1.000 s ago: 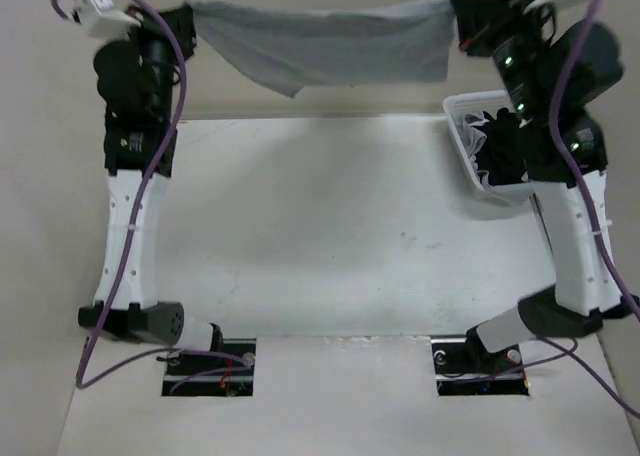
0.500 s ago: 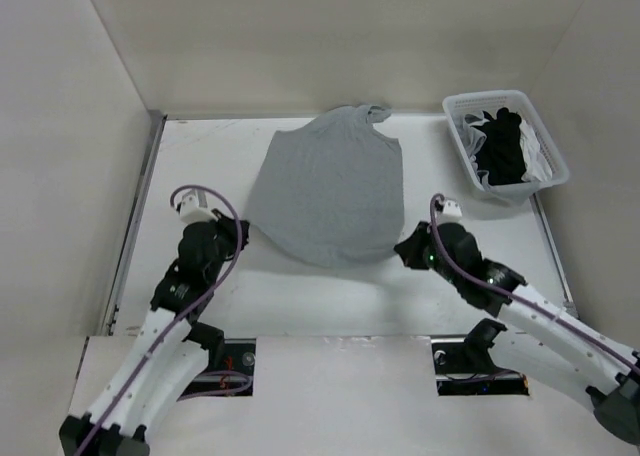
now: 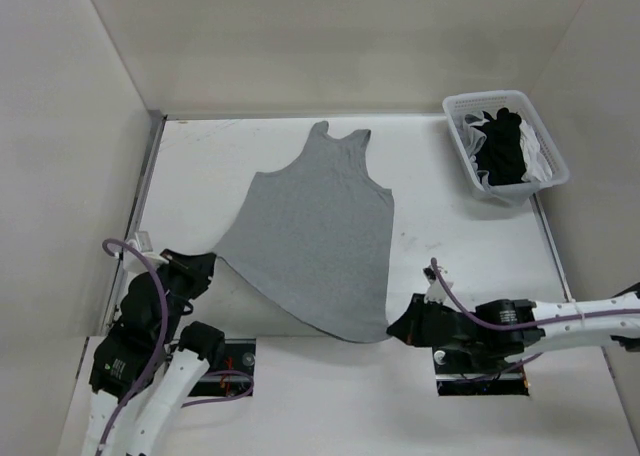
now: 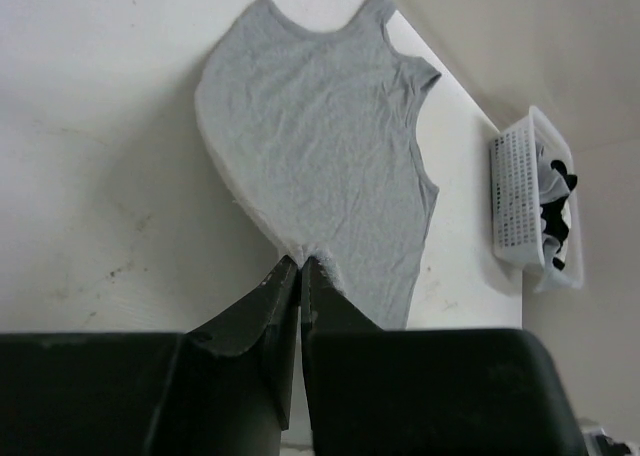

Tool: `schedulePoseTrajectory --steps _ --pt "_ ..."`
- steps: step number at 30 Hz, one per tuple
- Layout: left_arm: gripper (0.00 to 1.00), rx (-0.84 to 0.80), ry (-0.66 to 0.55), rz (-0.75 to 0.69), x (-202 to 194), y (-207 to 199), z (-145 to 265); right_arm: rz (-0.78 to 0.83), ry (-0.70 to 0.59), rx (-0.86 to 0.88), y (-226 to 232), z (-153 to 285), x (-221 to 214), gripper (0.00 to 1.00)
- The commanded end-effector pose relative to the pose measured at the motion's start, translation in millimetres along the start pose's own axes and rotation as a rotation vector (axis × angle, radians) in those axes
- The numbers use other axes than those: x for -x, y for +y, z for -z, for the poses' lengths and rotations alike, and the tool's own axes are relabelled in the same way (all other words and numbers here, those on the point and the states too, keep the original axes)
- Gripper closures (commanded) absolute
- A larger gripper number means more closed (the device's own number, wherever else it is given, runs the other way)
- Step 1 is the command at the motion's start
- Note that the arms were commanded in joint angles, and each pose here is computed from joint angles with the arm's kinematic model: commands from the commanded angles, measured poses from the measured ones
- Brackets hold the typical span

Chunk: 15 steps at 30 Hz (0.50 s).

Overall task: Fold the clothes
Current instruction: Fold the tank top

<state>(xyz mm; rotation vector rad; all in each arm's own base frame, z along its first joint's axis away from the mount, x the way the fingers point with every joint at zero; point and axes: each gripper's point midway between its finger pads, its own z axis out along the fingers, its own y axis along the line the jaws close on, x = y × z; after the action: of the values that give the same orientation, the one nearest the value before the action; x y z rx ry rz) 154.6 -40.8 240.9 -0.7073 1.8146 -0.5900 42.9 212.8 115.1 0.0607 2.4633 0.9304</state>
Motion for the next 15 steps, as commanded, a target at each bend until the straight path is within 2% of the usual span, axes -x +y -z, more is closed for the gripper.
schedulePoseTrajectory --steps 1,5,9,15 --pt "0.97 0.098 -0.005 -0.031 3.6 10.0 -10.1 -0.099 -0.155 -0.072 -1.0 9.2 35.6 1.0" --pt "0.97 0.075 -0.06 -0.02 14.2 -11.7 -46.3 -0.089 -0.282 -0.088 1.5 7.8 80.0 1.0" --pt "0.97 0.037 -0.157 0.034 37.4 -39.1 -89.5 -0.043 -0.421 -0.081 9.6 2.0 148.8 0.99" --pt "0.98 0.04 -0.207 0.043 67.6 -69.6 -155.0 -0.047 -0.547 -0.081 4.6 -10.0 252.2 1.0"
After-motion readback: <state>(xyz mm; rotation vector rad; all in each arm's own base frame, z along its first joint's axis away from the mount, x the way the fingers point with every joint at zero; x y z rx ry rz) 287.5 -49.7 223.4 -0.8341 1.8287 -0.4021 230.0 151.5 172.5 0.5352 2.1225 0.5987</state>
